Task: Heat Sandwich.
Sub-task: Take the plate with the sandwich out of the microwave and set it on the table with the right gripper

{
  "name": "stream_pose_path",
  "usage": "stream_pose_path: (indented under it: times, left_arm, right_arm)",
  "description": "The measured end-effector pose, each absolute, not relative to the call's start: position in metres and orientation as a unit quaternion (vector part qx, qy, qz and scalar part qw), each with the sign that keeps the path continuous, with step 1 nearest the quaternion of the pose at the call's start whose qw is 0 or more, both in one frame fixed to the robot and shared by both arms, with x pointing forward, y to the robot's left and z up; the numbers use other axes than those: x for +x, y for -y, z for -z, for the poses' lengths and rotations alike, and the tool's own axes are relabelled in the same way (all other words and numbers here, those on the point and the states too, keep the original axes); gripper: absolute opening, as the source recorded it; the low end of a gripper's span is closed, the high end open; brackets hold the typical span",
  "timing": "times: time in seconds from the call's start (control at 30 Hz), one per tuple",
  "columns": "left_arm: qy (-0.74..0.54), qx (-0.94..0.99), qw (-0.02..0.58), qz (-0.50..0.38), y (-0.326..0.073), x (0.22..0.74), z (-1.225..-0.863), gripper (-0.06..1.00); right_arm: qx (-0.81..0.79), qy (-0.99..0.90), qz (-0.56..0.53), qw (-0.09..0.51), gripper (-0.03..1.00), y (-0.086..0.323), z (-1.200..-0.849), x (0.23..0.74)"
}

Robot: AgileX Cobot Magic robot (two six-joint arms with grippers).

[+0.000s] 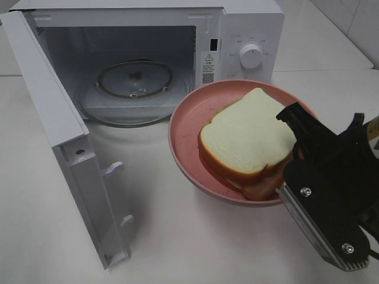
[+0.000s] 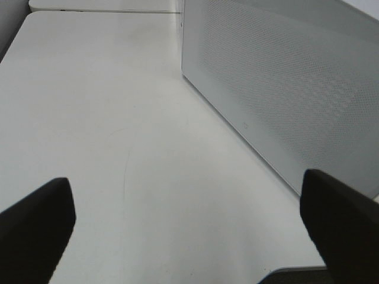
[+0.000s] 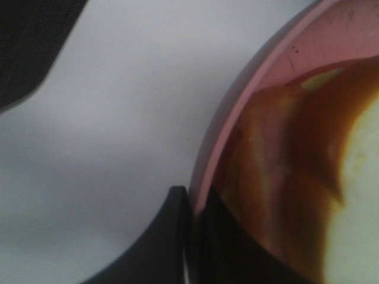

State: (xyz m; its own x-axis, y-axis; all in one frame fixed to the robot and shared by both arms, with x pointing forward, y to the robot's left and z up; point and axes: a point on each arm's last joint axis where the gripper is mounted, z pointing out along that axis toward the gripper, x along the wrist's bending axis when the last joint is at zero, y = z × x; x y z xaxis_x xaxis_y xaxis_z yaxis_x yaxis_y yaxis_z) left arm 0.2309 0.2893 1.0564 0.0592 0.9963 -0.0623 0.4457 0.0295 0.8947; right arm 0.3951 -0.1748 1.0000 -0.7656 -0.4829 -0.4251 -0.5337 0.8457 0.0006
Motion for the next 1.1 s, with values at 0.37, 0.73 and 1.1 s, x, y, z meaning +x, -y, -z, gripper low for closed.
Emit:
stream_pose_path:
  times: [0.37, 0.73, 1.1]
  left_arm:
    - [-0.594, 0.607, 0.402, -0.342, -0.289, 0.231, -1.056, 0.97]
    - [-0.594, 0.607, 0.402, -0.342, -0.289, 0.231, -1.056, 0.97]
    - [-0.594, 0.607, 0.402, -0.342, -0.289, 0.231, -1.056, 0.97]
  right_arm:
    - [-0.246, -0.943, -0.055, 0.219, 0.03, 0.19, -1.015, 0.38]
    - [-0.191, -0.953, -0.034, 0.232, 0.03, 0.209, -1.028, 0.369]
    - [-0.076, -0.969, -0.007, 0.235, 0.03, 0.22, -1.03, 0.368]
